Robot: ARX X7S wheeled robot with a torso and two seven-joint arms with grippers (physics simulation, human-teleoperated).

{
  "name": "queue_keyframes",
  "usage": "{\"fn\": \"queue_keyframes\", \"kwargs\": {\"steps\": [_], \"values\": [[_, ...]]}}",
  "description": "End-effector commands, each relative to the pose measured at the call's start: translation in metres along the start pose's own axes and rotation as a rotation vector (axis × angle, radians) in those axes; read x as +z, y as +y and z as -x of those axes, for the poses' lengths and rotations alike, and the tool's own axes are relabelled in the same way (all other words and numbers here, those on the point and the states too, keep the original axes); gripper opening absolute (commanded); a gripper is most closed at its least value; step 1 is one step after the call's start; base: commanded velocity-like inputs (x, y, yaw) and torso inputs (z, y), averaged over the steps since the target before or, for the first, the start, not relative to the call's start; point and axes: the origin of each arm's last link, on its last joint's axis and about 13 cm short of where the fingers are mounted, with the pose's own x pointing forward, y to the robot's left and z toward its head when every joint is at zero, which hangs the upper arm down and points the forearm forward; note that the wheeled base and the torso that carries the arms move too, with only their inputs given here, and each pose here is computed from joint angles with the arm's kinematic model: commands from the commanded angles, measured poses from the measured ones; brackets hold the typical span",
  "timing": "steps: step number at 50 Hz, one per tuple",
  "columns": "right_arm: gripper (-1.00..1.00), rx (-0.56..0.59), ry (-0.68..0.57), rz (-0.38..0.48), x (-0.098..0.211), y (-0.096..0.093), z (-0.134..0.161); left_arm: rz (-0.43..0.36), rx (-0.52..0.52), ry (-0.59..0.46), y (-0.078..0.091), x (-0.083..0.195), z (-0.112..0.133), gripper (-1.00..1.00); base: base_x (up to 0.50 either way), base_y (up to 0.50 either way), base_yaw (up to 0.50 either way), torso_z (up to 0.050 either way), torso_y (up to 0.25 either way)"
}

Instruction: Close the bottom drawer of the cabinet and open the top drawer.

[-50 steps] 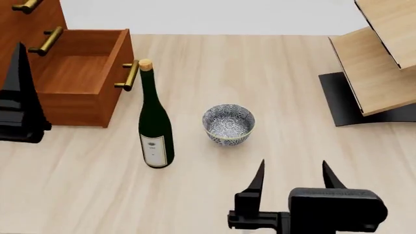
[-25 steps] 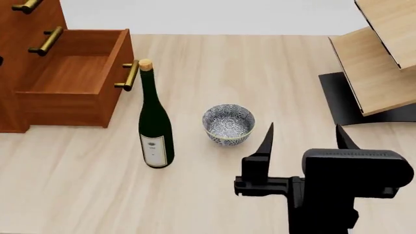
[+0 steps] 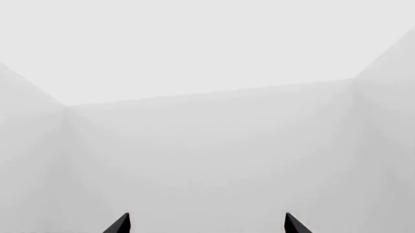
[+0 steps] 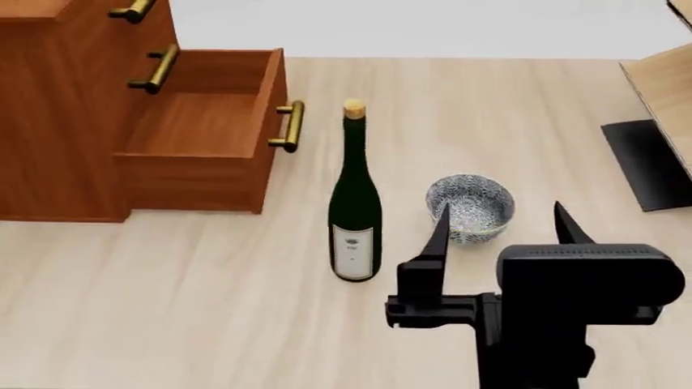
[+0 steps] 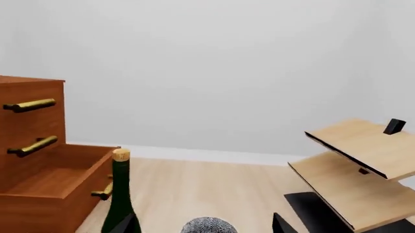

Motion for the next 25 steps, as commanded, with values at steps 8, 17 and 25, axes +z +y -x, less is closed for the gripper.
{"fn": "queue_keyframes", "kwargs": {"steps": [8, 17, 25], "values": [[1.00, 0.012, 0.007, 0.010, -0.0018, 0.0017, 0.0002, -0.009, 0.008, -0.006, -0.0003, -0.0010, 0.0008, 1.00, 0.00, 0.50, 0.00, 0.000, 0.000], [1.00, 0.015, 0.007, 0.008, -0.0026, 0.0016, 0.0007, -0.029, 0.006, -0.020, -0.0001, -0.0025, 0.0011, 1.00, 0.00, 0.50, 0.00, 0.000, 0.000], [1.00, 0.020, 0.009, 0.010, -0.0029, 0.0026, 0.0006, -0.032, 0.004, -0.018, -0.0009, -0.0032, 0.0018, 1.00, 0.00, 0.50, 0.00, 0.000, 0.000]]}}
